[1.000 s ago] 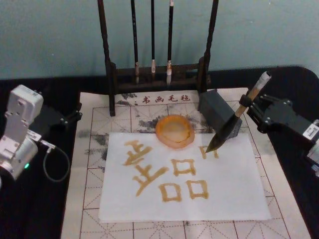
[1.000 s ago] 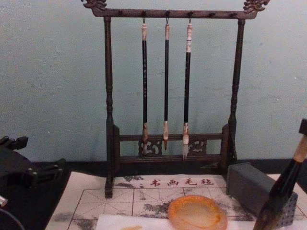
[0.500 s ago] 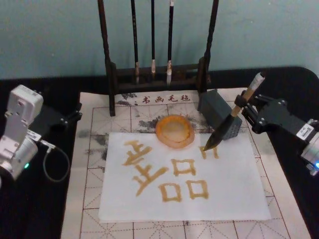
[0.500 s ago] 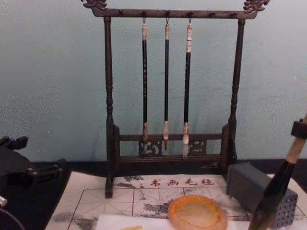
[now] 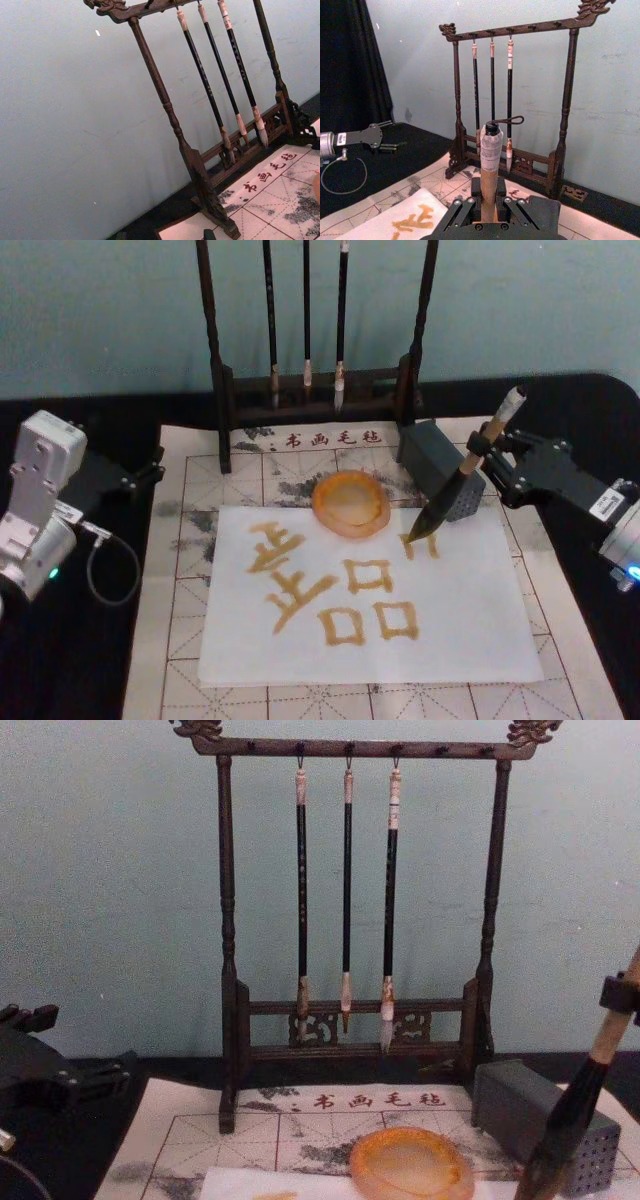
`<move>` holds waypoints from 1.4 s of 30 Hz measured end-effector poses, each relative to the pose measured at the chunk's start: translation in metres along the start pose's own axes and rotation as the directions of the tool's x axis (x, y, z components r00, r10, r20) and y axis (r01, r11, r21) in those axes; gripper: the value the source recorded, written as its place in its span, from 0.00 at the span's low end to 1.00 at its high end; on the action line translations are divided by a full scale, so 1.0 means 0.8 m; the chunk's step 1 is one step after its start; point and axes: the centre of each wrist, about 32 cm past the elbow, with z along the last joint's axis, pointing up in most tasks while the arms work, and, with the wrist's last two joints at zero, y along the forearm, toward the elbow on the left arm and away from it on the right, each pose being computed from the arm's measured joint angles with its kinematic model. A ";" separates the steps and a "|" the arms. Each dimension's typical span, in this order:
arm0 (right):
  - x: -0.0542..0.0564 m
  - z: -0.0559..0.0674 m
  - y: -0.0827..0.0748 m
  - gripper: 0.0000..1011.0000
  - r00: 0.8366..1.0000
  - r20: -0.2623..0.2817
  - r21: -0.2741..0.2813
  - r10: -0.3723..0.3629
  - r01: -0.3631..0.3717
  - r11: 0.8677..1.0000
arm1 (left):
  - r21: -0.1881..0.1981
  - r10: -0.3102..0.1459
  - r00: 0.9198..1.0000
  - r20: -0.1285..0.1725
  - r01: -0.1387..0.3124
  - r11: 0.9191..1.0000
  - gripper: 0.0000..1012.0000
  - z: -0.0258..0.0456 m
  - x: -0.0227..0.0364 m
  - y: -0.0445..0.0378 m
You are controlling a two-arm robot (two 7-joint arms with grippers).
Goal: Pick up the brush from the inkstone, write on the paper, then place the brush back to its original position.
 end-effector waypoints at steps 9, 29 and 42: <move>0.000 -0.002 0.002 0.18 1.000 -0.001 0.002 -0.004 0.004 1.000 | 0.000 0.000 1.000 0.000 0.000 1.000 0.99 0.0000 0.0000 0.000; 0.001 -0.005 0.004 0.18 1.000 0.001 -0.004 -0.009 0.009 1.000 | 0.000 0.000 1.000 0.000 0.000 1.000 0.99 -0.0001 0.0000 0.000; 0.000 -0.003 -0.004 0.18 1.000 0.009 -0.008 -0.008 0.008 1.000 | 0.000 0.000 1.000 0.000 0.000 1.000 0.99 0.0000 0.0000 0.000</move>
